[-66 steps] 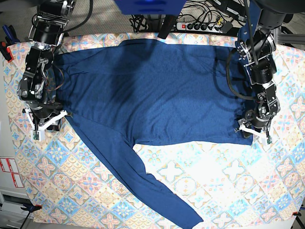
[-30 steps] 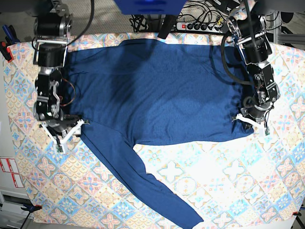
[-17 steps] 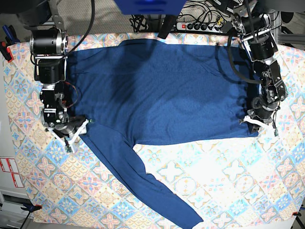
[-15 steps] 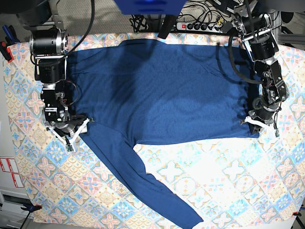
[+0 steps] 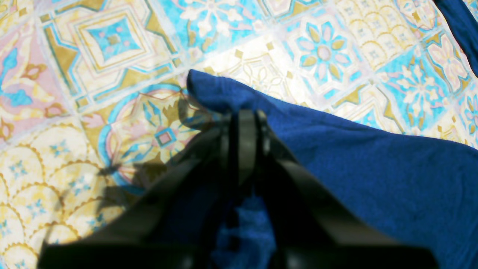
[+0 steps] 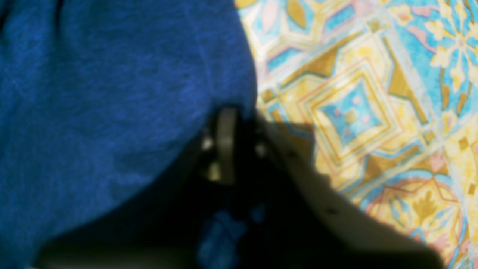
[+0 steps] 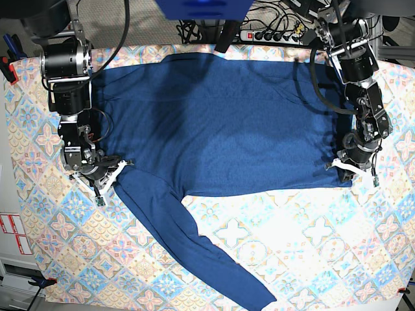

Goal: Fold the T-shirt properly
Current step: 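Grasp the side edges with both grippers, then fold the hem half over toward the collar with both grippers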

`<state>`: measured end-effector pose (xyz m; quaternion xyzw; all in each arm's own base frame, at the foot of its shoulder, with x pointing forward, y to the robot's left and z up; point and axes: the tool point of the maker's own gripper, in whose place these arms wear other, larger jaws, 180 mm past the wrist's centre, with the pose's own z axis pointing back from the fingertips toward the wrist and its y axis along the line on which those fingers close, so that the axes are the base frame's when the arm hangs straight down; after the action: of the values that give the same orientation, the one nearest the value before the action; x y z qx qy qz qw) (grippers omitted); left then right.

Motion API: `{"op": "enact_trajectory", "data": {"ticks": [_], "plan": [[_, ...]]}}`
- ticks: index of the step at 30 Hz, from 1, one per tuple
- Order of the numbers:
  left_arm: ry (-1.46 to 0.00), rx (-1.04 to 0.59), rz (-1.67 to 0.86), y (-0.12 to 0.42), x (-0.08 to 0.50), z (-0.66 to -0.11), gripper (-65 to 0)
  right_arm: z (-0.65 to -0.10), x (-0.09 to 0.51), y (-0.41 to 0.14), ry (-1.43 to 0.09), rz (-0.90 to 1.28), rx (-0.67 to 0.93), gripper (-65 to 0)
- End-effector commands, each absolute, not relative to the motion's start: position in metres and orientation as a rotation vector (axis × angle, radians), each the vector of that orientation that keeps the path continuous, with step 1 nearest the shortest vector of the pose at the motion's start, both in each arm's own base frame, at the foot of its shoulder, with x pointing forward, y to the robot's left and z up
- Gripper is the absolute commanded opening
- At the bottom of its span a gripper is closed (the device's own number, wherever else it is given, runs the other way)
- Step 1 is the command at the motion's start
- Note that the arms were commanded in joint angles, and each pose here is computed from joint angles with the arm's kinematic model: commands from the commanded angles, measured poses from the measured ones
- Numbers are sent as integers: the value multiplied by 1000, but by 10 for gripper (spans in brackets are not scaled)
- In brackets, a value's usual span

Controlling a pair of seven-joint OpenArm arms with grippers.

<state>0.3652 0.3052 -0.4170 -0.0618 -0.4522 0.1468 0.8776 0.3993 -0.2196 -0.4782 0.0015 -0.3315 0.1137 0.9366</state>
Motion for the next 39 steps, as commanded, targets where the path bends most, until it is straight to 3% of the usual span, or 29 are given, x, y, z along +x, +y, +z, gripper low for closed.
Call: {"op": "enact_trajectory", "data": {"ticks": [1, 11, 26, 39], "plan": [[-1012, -122, 297, 312, 379, -395, -650, -471, 405, -233, -672, 232, -38, -650], [-1023, -95, 241, 308, 368, -379, -650, -417, 408, -274, -855, 150, -104, -646], [-1029, -34, 135, 294, 311, -370, -650, -410, 330, -256, -847, 259, -139, -647], [-942, -10, 102, 292, 265, -389, -650, -396, 265, -291, -861, 102, -132, -647]]}}
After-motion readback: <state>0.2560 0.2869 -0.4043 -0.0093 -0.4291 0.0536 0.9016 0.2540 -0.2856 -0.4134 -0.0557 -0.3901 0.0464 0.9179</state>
